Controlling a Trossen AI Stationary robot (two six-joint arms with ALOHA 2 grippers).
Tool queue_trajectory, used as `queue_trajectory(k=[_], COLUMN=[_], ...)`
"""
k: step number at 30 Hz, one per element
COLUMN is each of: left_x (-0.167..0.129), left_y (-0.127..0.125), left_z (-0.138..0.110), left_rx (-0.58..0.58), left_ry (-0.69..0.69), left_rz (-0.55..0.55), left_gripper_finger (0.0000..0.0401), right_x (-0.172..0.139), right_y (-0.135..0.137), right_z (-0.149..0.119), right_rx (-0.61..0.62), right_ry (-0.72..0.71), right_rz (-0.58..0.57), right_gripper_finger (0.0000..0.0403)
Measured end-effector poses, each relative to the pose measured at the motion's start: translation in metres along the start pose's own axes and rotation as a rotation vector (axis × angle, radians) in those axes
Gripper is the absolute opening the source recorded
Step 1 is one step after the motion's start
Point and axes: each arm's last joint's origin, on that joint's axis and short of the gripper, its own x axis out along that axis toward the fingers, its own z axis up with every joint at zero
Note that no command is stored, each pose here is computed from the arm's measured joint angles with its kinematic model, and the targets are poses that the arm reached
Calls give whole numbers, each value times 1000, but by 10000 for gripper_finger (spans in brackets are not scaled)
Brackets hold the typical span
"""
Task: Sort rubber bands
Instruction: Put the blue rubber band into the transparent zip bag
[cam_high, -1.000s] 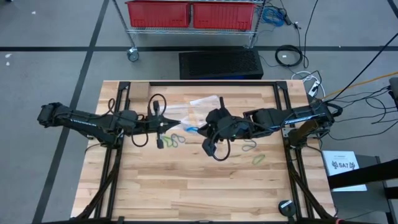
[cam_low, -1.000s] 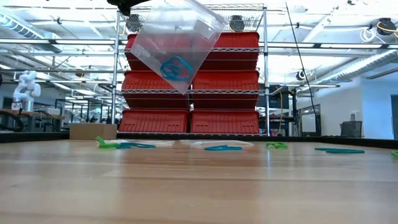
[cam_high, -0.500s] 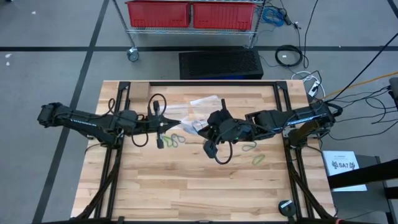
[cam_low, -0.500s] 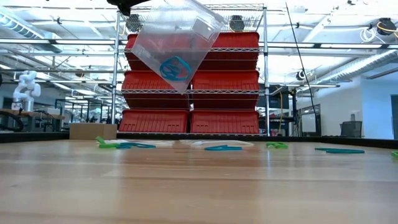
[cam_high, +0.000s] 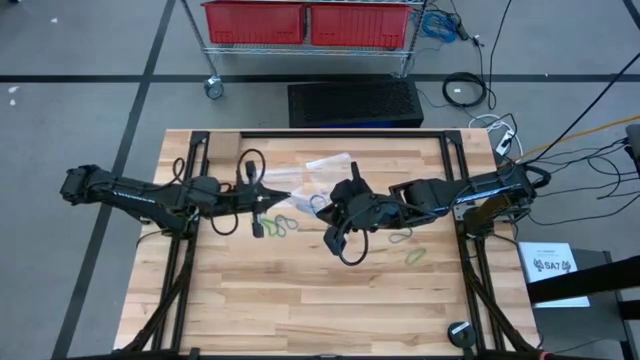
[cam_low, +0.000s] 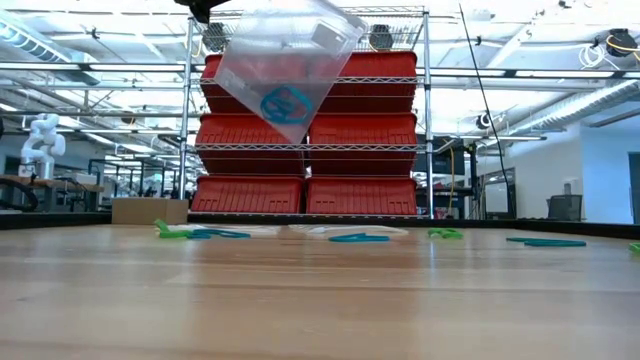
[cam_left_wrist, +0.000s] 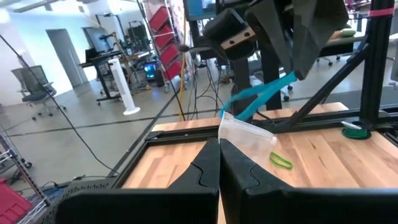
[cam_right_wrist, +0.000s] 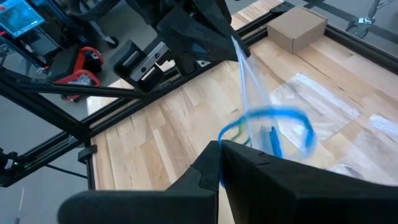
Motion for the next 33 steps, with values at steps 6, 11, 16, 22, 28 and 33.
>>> queue_trajectory(k=[6,11,16,22,28,33], left_x=[0,0,5,14,18,17], left_y=[1,2,0,-3,-4,-9], left_z=[2,1,-3,-7,-9,-7], left_rx=[-6,-6,-1,-1,-1,3], left_ry=[-18,-5,17,17,17,-2], left_rz=[13,61,75,93,93,71], left_gripper_finger=[0,0,0,0,0,0], right_x=[2,4,4,5,8,9], right_y=[1,2,3,4,4,3], right_z=[0,-1,1,1,-1,-2], right_rx=[4,10,21,19,15,11], right_ry=[-3,-2,-23,-22,-13,-6], right_rz=[5,5,21,20,13,6], right_gripper_finger=[0,0,0,0,0,0])
